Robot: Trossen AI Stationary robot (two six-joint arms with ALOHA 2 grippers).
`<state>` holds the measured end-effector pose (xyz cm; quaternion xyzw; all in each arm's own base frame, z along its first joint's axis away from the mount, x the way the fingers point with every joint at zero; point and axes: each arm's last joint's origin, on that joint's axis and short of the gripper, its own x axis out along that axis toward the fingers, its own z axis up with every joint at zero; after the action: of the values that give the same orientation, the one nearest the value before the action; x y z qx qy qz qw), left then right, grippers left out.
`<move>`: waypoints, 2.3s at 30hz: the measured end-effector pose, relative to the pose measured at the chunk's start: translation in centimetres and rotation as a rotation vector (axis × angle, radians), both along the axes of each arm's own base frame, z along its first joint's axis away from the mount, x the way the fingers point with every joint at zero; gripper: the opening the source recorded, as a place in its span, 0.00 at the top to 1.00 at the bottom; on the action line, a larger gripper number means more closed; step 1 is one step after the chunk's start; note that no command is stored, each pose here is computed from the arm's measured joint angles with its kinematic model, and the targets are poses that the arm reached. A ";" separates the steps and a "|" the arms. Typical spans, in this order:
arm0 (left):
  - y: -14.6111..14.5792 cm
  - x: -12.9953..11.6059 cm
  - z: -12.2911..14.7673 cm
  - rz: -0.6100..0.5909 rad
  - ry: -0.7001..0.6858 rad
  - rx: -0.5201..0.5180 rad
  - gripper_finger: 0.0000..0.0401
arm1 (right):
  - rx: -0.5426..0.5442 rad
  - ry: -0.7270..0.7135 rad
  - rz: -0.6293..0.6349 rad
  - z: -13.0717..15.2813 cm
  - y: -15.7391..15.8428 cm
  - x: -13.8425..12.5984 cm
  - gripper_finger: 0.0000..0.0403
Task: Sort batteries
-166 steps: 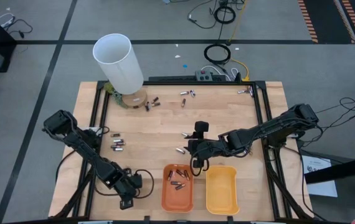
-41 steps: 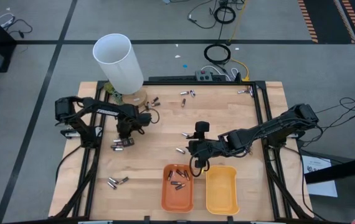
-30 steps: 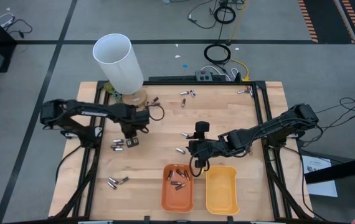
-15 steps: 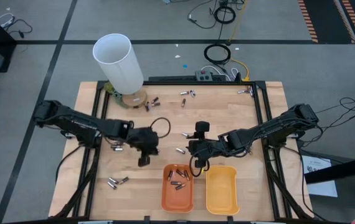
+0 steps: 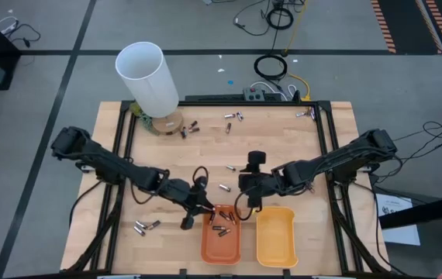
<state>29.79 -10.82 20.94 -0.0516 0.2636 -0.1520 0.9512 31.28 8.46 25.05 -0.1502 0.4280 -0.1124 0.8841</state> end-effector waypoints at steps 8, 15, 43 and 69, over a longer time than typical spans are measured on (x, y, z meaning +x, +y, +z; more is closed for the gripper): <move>-0.6 1.5 -3.2 0.005 0.041 0.009 0.87 | 0.129 0.280 -0.264 1.0 -0.8 -3.3 0.58; -0.8 2.0 -3.8 0.024 0.012 0.008 0.87 | 0.275 0.629 -0.534 -0.7 -1.1 -7.0 0.58; -1.6 2.7 -3.0 0.038 0.130 0.055 0.73 | 0.369 0.997 -0.647 -10.3 -2.2 -13.4 0.60; -1.7 2.7 0.8 -0.045 -0.025 0.139 0.56 | 0.435 0.958 -0.687 -12.9 -2.6 -14.7 0.64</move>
<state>32.52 -12.56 21.74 0.0224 0.2629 -0.1553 0.9520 16.54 5.89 12.12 0.1457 0.8136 -0.2208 0.5178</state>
